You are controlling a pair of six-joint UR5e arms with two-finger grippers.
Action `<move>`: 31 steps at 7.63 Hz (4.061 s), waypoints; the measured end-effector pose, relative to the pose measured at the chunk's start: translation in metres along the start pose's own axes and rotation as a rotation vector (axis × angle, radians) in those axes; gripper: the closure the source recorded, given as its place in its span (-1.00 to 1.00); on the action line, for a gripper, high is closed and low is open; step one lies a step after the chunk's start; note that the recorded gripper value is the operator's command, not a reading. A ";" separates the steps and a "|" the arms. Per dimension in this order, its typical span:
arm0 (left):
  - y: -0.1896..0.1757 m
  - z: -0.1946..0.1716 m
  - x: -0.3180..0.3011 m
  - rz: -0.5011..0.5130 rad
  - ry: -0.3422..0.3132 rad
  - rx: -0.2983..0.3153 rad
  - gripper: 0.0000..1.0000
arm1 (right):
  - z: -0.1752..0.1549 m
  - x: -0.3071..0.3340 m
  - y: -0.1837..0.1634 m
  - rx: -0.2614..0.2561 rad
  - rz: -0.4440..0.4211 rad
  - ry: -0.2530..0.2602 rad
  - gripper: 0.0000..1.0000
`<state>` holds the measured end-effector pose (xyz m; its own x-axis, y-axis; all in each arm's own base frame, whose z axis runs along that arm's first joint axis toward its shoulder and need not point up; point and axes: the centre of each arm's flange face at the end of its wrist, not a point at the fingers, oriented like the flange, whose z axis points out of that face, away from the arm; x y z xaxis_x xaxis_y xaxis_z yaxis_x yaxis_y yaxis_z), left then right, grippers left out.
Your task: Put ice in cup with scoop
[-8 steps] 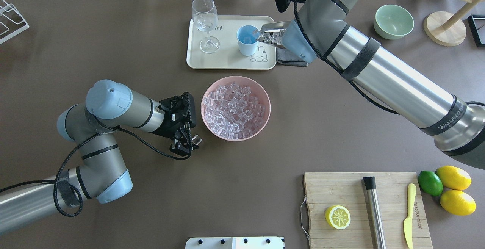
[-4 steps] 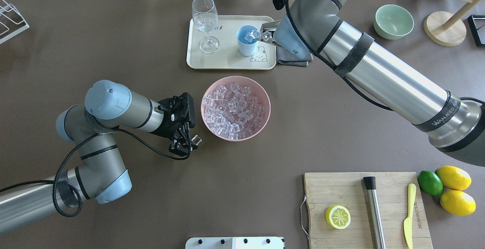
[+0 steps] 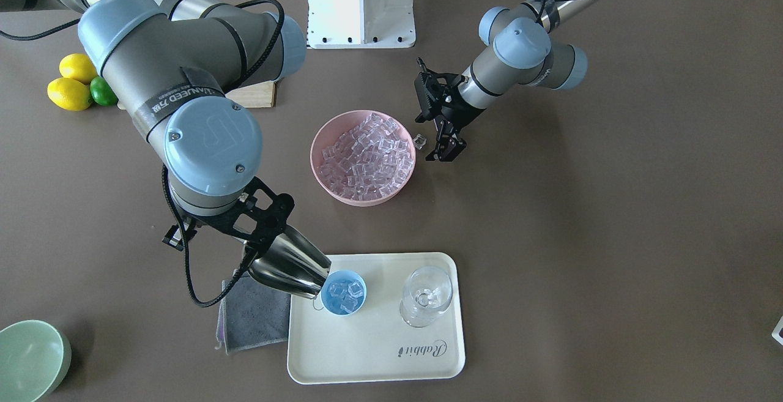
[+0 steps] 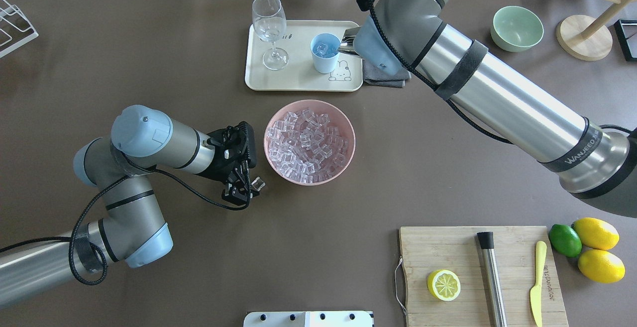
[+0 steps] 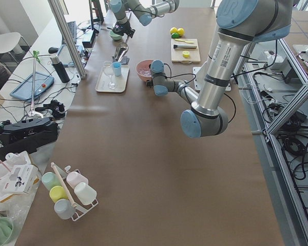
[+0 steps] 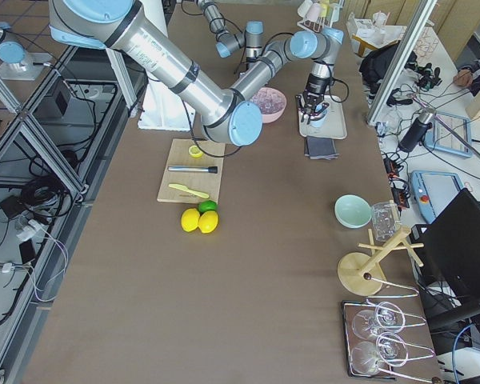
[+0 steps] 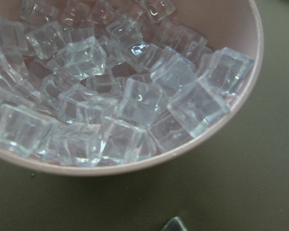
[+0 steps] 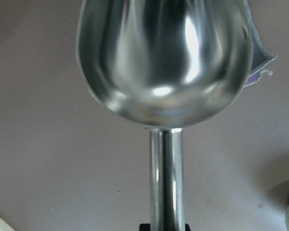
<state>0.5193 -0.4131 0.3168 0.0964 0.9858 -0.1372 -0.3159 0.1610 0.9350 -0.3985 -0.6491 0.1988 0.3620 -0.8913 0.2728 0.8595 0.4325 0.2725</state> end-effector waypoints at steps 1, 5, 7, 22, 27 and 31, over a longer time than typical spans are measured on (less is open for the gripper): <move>0.000 0.000 0.000 0.001 0.000 0.001 -0.99 | 0.000 -0.004 0.008 0.011 -0.005 0.005 1.00; -0.004 -0.005 0.001 0.003 0.002 0.008 -0.99 | 0.042 -0.009 0.126 0.089 0.065 -0.017 1.00; -0.006 -0.012 0.001 0.000 0.038 0.013 -0.99 | 0.084 0.000 0.218 0.113 0.385 -0.088 1.00; 0.149 -0.236 -0.100 -0.614 0.013 -0.324 -0.99 | 0.320 0.005 0.443 0.325 1.084 -0.294 -1.00; 0.316 -0.386 -0.176 -1.069 -0.208 -0.265 -0.99 | 0.313 -0.004 0.479 0.342 1.019 -0.334 -1.00; 0.394 -0.421 -0.203 -1.159 -0.459 -0.403 -0.99 | 0.301 0.046 0.594 0.324 0.985 -0.267 -1.00</move>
<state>-0.0222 -0.5305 0.5753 0.7865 0.1736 -0.5927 -0.0836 0.9808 0.1764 0.0201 -0.3929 0.6506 0.7195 -0.0883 0.6888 0.0807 0.9958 0.0434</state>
